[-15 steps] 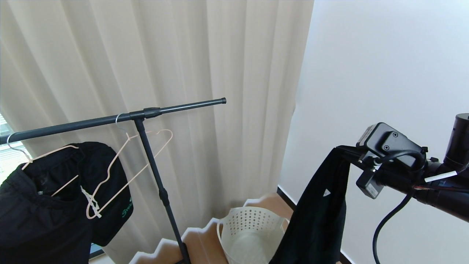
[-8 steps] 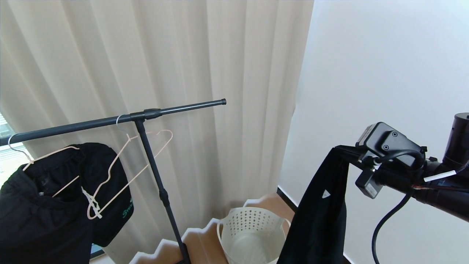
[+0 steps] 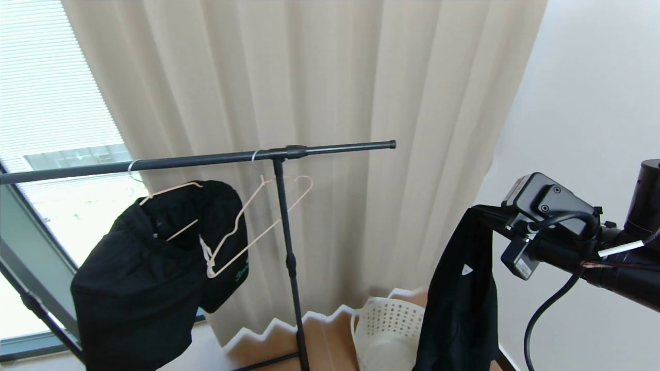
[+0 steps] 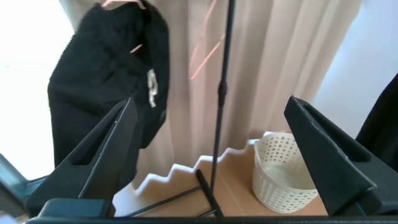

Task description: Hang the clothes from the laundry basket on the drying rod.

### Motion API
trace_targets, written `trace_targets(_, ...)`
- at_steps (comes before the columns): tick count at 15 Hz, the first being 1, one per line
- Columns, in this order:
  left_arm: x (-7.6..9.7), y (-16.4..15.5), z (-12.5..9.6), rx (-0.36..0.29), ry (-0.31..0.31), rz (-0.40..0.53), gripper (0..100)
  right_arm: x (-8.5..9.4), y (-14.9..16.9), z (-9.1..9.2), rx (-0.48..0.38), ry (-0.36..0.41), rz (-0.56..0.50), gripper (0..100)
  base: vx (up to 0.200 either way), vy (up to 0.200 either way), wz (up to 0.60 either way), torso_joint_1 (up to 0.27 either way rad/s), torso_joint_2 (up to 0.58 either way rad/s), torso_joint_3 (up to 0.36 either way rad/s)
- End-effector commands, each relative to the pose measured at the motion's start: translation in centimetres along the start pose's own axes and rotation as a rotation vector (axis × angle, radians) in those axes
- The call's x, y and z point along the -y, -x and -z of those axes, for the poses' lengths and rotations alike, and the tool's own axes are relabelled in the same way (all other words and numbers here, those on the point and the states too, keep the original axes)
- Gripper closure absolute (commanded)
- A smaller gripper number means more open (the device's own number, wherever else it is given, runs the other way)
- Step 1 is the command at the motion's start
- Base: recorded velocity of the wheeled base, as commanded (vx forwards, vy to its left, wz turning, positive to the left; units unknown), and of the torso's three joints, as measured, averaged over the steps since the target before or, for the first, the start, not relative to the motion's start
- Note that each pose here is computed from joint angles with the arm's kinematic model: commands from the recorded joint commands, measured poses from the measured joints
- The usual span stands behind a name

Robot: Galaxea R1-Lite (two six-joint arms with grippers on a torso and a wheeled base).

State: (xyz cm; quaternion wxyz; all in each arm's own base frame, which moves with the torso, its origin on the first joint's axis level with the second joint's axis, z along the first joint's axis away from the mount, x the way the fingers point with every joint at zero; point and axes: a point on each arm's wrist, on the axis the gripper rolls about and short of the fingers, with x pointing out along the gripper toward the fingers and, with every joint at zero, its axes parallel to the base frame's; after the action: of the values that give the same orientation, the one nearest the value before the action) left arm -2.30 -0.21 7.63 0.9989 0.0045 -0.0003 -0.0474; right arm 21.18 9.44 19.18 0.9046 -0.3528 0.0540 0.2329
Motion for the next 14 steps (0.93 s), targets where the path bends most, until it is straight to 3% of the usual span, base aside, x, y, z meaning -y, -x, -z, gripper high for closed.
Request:
trace_targets(1,0.0,0.0,0.01,0.0,0.0,0.0,0,-0.02,0.05,0.03,-0.001,0.0,0.001,100,0.0,0.0,0.6,0.002,0.01,0.007)
trace_targets(4,0.0,0.0,0.01,0.0,0.0,0.0,0,0.01,0.04,0.0,0.0,0.0,0.001,100,0.0,0.0,0.6,0.002,0.0,0.002)
trace_targets(14,0.0,0.0,0.01,0.0,0.0,0.0,0,-0.07,-0.11,0.09,-0.006,0.002,-0.003,100,0.0,0.0,0.0,0.0,0.0,0.0)
